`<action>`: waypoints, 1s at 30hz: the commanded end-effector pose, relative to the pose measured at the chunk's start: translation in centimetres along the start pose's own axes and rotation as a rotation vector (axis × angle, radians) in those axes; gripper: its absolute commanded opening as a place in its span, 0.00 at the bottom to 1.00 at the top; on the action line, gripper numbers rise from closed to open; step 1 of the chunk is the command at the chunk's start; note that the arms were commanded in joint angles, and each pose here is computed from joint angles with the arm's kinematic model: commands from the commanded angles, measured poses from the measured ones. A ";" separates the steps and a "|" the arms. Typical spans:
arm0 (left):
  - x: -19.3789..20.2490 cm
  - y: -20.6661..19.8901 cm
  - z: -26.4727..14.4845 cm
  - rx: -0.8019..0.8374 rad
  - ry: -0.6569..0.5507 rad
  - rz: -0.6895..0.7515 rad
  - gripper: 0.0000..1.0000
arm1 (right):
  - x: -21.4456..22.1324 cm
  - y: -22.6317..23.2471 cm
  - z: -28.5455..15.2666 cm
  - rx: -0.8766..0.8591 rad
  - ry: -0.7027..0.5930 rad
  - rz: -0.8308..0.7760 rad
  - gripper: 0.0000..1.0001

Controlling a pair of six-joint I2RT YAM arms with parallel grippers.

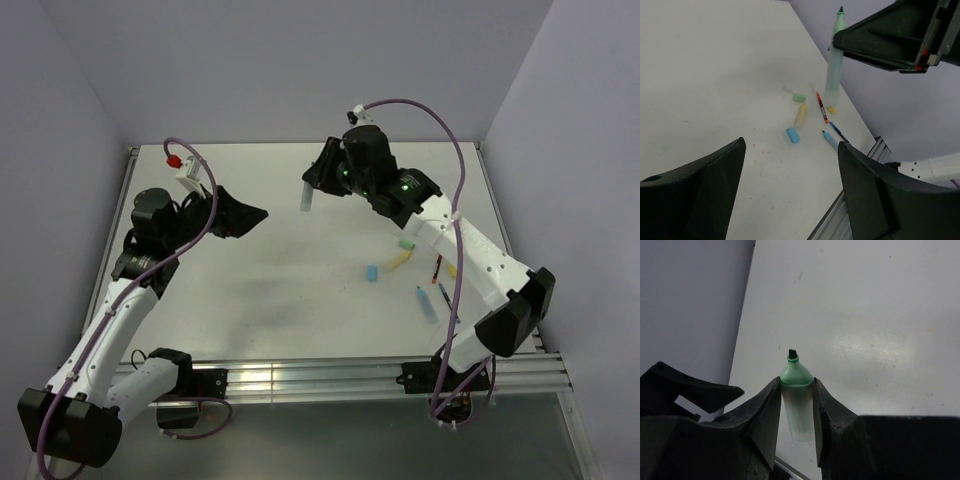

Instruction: Insert the pens into the pen caps

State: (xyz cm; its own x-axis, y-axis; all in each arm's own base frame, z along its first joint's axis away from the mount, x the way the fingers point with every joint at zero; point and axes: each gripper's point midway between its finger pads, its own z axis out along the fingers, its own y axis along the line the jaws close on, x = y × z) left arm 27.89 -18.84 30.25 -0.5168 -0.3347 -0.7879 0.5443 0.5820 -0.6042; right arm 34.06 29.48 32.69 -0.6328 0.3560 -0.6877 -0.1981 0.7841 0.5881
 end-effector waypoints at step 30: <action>-1.0 -3.5 3.3 0.113 -0.002 0.027 0.59 | 4.3 9.4 1.5 -0.183 0.087 0.040 0.00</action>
State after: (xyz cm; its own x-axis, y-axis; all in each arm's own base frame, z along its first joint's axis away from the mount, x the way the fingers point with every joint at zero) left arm 28.36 -22.77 30.44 -0.5573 -0.2992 -0.7746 0.5846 0.5211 -0.6219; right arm 31.14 38.29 33.40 -0.7119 0.3105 -0.6299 -0.2740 0.7030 0.6562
